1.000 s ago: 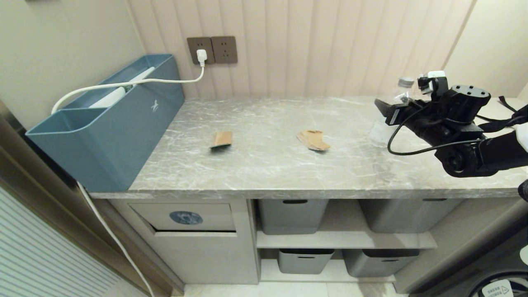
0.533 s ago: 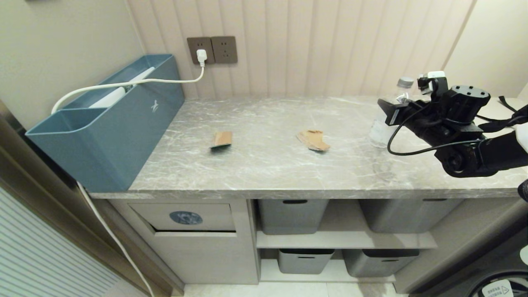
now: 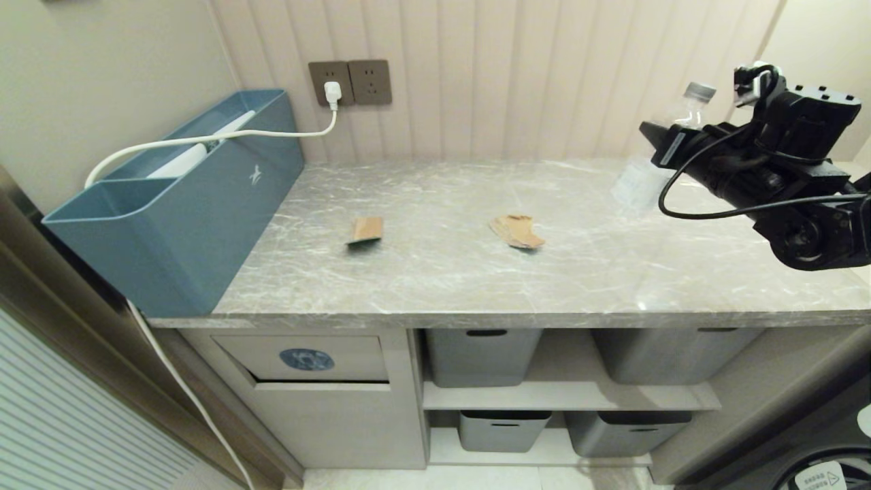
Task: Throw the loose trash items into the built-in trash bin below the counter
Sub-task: Pick up the garbage, then hand it to the other hand
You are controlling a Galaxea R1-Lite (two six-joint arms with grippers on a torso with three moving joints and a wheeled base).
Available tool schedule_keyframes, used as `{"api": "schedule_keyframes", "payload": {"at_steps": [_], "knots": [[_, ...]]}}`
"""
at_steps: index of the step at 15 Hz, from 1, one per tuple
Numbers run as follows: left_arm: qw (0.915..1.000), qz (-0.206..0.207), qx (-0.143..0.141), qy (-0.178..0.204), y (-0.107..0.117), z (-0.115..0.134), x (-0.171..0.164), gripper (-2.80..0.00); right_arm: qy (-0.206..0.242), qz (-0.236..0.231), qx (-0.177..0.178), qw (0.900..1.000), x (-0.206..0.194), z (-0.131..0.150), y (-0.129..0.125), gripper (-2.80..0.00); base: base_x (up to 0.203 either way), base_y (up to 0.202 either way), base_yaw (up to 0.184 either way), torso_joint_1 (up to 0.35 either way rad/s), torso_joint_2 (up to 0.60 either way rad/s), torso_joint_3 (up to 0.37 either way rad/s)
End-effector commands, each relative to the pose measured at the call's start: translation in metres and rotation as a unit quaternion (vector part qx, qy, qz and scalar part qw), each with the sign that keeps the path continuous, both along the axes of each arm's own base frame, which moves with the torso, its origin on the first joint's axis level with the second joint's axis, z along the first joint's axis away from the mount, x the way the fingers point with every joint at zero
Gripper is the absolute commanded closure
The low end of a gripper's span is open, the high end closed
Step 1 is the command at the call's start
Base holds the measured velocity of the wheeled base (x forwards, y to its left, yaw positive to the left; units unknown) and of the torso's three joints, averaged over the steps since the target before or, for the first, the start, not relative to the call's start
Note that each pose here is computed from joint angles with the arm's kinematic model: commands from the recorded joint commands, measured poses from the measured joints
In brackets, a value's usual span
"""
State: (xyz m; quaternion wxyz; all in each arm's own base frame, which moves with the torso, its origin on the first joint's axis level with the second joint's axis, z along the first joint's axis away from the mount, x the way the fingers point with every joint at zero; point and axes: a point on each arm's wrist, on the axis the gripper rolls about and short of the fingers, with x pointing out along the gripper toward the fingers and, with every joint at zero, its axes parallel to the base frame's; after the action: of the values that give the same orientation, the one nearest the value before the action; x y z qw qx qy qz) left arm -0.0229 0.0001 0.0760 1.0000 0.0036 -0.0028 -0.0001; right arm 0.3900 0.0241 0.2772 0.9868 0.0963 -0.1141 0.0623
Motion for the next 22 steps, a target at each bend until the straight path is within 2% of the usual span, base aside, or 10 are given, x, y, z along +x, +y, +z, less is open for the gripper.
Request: {"api": "schedule_keyframes", "payload": {"at_steps": [1, 3, 5, 9, 11, 13, 14, 18, 19, 22], "knots": [[0.9999, -0.001, 0.003, -0.012, 0.0, 0.003, -0.001, 0.0, -0.023, 0.004, 0.009, 1.0, -0.03, 0.022, 0.008, 0.0, 0.0, 0.0, 0.0, 0.0, 0.0, 0.0], [0.9993, -0.003, 0.0, -0.038, 0.0, 0.021, -0.007, 0.0, -0.027, 0.014, 0.014, 0.999, -0.051, 0.03, 0.016, 0.0, 0.0, 0.0, 0.0, 0.0, 0.0, 0.0], [0.9968, -0.011, -0.024, -0.076, 0.0, 0.065, -0.021, 0.0, -0.014, 0.032, 0.02, 0.999, -0.073, 0.035, 0.025, 0.0, 0.0, 0.0, 0.0, 0.0, 0.0, 0.0], [0.9878, -0.089, -0.12, -0.043, -0.004, 0.168, 0.005, 0.0, 0.027, 0.091, 0.034, 0.995, -0.096, 0.045, 0.053, 0.0, 0.0, 0.0, 0.0, 0.0, 0.0, 0.0], [0.9666, -0.203, -0.156, -0.003, -0.009, 0.202, 0.028, 0.0, 0.03, 0.149, 0.034, 0.988, -0.112, 0.052, 0.081, 0.0, 0.0, 0.0, 0.0, 0.0, 0.0, 0.0], [0.9321, -0.321, -0.162, 0.042, -0.014, 0.205, 0.037, 0.0, 0.029, 0.209, 0.033, 0.977, -0.129, 0.056, 0.109, 0.0, 0.0, 0.0, 0.0, 0.0, 0.0, 0.0], [0.9193, -0.355, -0.157, 0.066, -0.015, 0.2, 0.046, 0.0, 0.028, 0.232, 0.032, 0.972, -0.136, 0.057, 0.12, 0.0, 0.0, 0.0, 0.0, 0.0, 0.0, 0.0], [0.8907, -0.418, -0.114, 0.137, -0.025, 0.182, 0.094, 0.0, 0.037, 0.246, 0.031, 0.968, -0.138, 0.055, 0.128, 0.0, 0.0, 0.0, 0.0, 0.0, 0.0, 0.0], [0.8814, -0.433, -0.11, 0.153, -0.03, 0.178, 0.11, -2.8, 0.042, 0.247, 0.035, 0.967, -0.137, 0.053, 0.128, 0.0, 0.0, 0.0, 0.0, 0.0, 0.0, 0.0], [0.8632, -0.465, -0.101, 0.17, -0.049, 0.165, 0.164, -2.8, 0.059, 0.269, 0.033, 0.961, -0.141, 0.044, 0.131, 0.0, 0.0, 0.0, 0.0, 0.0, 0.0, 0.0]]}}
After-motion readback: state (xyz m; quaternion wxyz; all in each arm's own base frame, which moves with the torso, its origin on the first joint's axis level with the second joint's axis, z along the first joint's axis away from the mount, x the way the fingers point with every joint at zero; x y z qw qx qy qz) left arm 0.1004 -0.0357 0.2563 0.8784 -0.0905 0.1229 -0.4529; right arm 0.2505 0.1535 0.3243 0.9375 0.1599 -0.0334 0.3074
